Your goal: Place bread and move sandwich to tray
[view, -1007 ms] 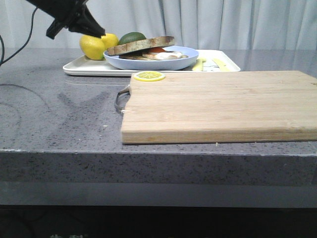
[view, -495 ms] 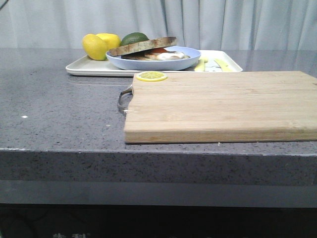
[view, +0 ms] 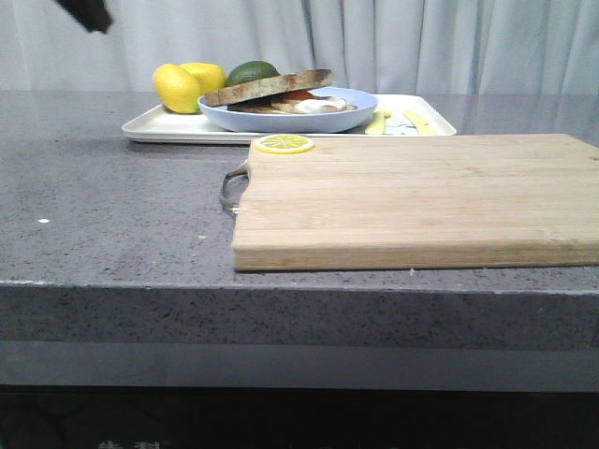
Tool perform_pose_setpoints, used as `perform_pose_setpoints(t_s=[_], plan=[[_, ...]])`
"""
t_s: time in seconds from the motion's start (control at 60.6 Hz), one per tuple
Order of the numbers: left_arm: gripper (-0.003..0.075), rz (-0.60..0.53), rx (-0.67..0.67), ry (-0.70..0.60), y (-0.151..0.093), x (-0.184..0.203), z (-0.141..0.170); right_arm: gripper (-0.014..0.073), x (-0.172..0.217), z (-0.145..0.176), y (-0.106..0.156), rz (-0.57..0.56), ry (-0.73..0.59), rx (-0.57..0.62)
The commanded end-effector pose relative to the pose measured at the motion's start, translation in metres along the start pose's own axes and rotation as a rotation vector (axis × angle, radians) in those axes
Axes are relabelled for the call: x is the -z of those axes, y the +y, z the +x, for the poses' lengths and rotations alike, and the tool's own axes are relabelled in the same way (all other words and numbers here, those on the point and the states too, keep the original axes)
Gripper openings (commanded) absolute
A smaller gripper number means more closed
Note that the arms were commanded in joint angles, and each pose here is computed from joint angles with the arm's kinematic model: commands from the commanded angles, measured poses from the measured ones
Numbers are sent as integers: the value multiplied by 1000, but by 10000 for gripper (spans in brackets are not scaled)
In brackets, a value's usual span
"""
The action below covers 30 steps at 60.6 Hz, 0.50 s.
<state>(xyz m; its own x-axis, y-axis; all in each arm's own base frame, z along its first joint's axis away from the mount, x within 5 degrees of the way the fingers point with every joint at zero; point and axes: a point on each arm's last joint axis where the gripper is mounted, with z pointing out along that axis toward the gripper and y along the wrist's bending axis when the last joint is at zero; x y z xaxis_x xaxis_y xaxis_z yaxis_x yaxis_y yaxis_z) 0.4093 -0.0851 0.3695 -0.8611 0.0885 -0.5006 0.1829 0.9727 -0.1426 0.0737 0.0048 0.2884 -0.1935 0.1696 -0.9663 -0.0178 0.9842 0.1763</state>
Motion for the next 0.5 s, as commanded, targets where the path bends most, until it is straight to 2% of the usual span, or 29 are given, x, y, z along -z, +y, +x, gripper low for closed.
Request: perform_pose_setpoints(t_s=[0.0,0.116,0.281,0.479], plan=[[-20,-4,20,-153,5,43,8,-60,2,-18,1,4,-133,1],[-20,-22,48,-213,14,57,38,-60,2,-19,1,4,-144,1],[-20,-33,59,-373,15,81,91,-60,2,-19,1,4,-144,1],[-20,-30,43,-646,11,119,156,-60,2,-19,1,4,-144,1]])
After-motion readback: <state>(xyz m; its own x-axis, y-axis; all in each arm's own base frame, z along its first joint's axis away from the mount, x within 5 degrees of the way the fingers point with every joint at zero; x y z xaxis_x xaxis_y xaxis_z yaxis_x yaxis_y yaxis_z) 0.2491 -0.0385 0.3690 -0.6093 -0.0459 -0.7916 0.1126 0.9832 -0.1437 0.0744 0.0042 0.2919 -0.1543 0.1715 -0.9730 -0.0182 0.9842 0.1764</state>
